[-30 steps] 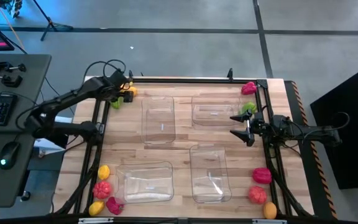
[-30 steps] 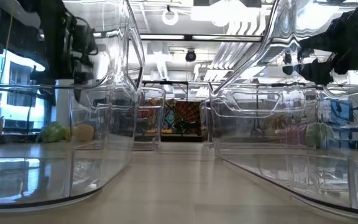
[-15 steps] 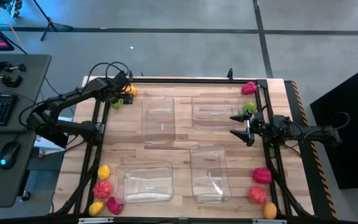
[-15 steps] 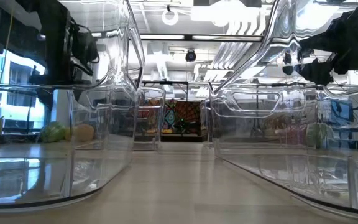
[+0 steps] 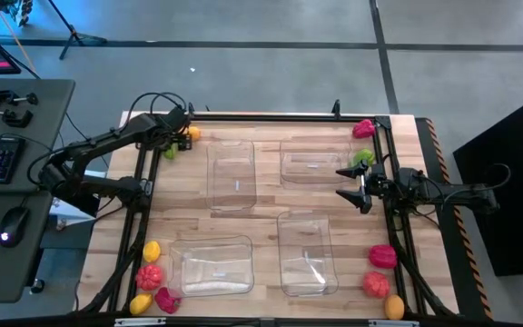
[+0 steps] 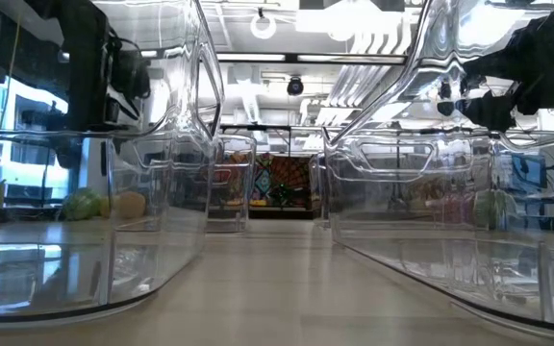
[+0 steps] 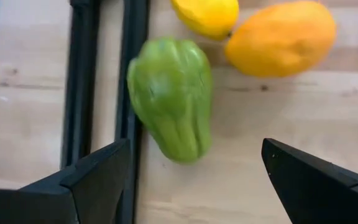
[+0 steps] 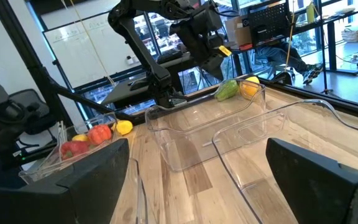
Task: Sort produce into baskets
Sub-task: Put the left green chayote into the top left transparent bin
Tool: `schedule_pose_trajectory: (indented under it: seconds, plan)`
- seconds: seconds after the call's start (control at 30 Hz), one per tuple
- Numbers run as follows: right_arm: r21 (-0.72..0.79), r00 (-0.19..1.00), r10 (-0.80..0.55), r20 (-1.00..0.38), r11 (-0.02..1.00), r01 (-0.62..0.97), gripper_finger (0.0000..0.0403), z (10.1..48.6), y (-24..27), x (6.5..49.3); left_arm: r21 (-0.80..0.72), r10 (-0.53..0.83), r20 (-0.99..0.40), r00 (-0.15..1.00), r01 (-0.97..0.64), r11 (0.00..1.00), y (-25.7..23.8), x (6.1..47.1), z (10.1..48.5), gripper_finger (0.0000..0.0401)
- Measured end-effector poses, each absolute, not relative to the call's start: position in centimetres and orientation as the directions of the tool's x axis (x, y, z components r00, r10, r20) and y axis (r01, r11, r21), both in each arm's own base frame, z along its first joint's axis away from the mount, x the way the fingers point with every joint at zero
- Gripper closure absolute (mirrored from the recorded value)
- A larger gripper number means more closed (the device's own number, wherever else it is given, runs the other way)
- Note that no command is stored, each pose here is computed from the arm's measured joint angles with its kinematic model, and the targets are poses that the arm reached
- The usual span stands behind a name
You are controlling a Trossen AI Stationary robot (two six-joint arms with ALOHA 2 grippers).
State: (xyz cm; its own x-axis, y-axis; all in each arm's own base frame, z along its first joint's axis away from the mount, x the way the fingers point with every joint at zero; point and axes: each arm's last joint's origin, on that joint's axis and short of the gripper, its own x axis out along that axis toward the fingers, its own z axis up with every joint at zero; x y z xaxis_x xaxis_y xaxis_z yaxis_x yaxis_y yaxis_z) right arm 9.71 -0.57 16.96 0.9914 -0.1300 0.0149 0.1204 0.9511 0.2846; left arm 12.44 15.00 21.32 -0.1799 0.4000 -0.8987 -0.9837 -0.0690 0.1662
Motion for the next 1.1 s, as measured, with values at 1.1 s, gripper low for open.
schedule_pose_trajectory:
  seconds: [1.1]
  plan:
    - [0.285, 0.991, -0.13, 0.015, 0.951, 0.12, 0.0033, 17.0, -0.6, 9.7, 0.146, 0.424, -0.888, -0.177, -0.984, -0.104, 15.1, 12.4, 20.7, 0.005]
